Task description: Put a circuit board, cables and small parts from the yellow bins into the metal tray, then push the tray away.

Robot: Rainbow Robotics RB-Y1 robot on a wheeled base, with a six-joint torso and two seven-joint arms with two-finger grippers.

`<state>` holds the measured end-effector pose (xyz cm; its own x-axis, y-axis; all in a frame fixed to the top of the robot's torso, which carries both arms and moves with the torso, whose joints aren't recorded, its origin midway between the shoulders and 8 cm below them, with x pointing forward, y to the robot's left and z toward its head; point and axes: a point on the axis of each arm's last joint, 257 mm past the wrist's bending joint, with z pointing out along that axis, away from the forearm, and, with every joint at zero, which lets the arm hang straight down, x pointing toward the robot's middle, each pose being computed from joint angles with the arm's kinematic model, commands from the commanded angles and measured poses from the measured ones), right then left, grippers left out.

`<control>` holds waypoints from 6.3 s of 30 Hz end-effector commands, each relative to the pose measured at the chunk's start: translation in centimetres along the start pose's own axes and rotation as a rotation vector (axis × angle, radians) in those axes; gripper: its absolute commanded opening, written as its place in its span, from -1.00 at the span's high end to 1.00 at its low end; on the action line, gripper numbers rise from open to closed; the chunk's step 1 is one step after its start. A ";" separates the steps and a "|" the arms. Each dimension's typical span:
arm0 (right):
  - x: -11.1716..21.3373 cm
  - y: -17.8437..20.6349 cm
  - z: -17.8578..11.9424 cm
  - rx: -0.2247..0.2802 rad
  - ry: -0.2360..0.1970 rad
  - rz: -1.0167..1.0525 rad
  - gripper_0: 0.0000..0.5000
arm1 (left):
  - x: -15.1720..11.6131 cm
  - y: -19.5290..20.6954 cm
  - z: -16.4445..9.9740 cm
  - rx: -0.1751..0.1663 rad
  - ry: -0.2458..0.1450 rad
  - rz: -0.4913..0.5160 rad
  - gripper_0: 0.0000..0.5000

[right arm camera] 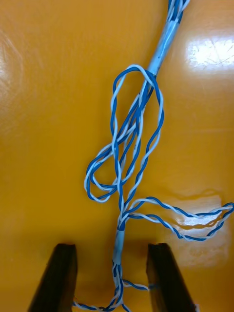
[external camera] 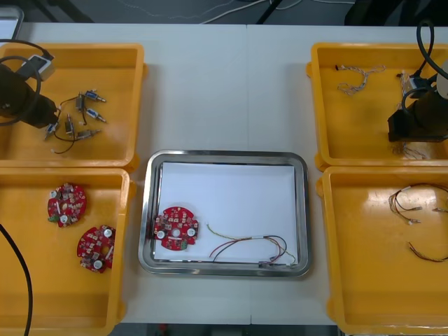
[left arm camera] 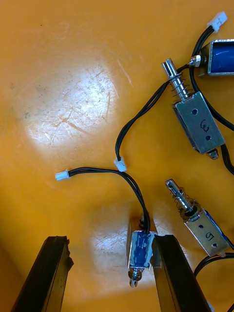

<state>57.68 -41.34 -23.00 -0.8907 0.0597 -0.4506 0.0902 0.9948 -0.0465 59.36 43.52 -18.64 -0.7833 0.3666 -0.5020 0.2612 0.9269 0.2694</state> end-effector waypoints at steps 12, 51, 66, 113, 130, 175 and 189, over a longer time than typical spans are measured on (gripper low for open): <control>-1.2 0.4 -2.3 0.028 -0.034 -0.133 1.00 | 0.3 -0.6 1.0 -0.018 -0.001 0.160 -1.00; -0.8 4.7 -17.5 0.008 -0.055 -0.543 1.00 | 1.7 -1.0 2.7 -0.048 0.007 0.188 -1.00; -0.4 6.2 -19.1 -0.009 -0.077 -0.815 1.00 | 1.9 -0.6 1.3 -0.026 0.039 0.204 -1.00; 0.5 8.7 -20.4 -0.059 -0.102 -0.889 1.00 | 2.3 -1.7 0.5 0.011 0.047 0.201 1.00; 0.5 8.7 -20.4 -0.059 -0.102 -0.889 1.00 | 0.9 -2.3 -6.1 0.048 0.070 0.140 1.00; 0.5 8.7 -20.4 -0.059 -0.102 -0.889 1.00 | -1.7 -20.5 -14.6 0.163 -0.027 -0.283 1.00; 0.5 8.7 -20.4 -0.059 -0.102 -0.889 1.00 | -0.1 -25.7 -15.5 0.218 -0.008 -0.365 1.00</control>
<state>48.97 -29.63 -7.20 -0.5847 -0.7395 -0.3336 -0.6604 0.6727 -0.3338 45.16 18.60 -12.65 -0.8332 0.0873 -0.5460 0.1542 0.9850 -0.0778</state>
